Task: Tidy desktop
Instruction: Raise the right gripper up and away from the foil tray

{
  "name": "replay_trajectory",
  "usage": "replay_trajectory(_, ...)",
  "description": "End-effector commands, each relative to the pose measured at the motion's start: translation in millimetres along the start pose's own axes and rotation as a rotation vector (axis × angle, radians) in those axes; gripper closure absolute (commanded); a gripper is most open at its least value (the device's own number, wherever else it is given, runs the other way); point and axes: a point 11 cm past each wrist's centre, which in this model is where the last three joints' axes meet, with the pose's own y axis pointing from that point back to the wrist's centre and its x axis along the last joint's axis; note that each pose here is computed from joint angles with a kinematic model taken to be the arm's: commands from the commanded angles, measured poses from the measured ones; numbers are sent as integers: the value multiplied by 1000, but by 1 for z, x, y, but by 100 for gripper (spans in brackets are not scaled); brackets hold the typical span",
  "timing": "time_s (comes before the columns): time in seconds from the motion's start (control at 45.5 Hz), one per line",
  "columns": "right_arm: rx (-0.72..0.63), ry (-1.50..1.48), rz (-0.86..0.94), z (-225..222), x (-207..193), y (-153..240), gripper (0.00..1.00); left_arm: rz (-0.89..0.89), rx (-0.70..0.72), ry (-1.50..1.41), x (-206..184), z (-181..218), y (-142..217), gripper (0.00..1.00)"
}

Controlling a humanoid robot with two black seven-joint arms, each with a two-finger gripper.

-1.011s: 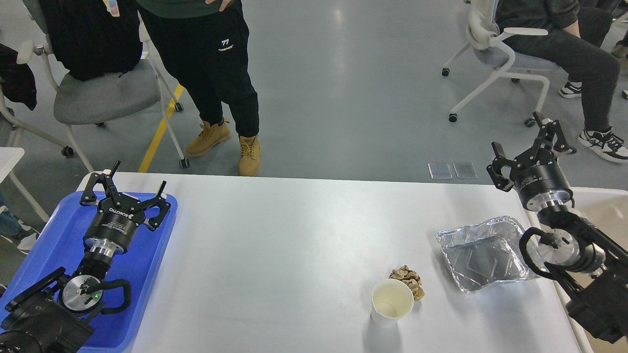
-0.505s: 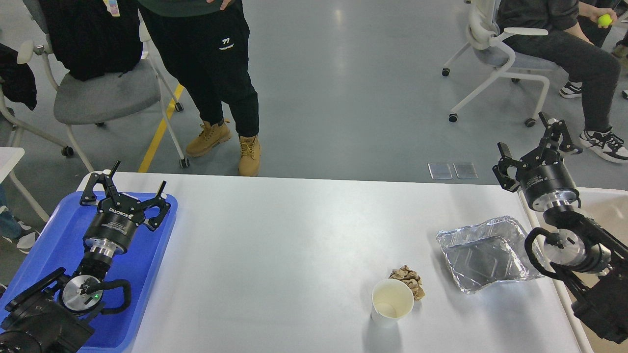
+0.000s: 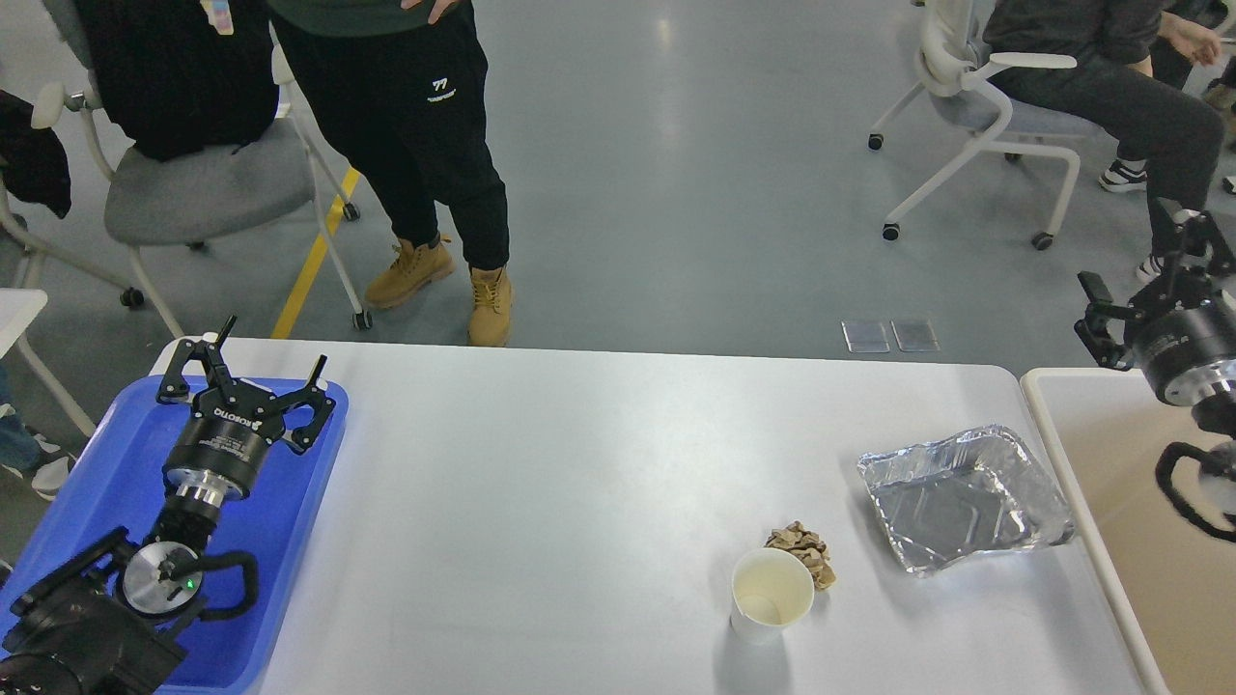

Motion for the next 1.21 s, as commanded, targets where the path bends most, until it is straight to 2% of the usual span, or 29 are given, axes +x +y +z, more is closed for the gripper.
replay_trajectory(0.0,-129,305,-66,-25,33,12,0,-1,0,0,0,0,0,1)
replay_trajectory(0.11,-186,446,-124,-34,33,10,0,-2,2,1,-1,0,0,1)
replay_trajectory(0.264,-226,632,-233,-50,11,-7,0,-1,1,0,0,0,0,1)
replay_trajectory(0.418,-251,866,-424,-61,-54,-37,0,-1,1,0,0,0,0,1)
replay_trajectory(0.505,-290,969,-554,-44,-93,-43,0,-1,1,0,0,0,0,1)
replay_trajectory(0.593,-413,1118,-727,-14,-122,-35,0,-1,1,0,0,0,0,1)
replay_trajectory(0.791,-636,1288,-982,4,-153,-12,0,-1,1,0,0,0,0,1)
replay_trajectory(1.187,-816,1346,-1159,-30,-185,17,0,-1,1,0,0,0,0,1)
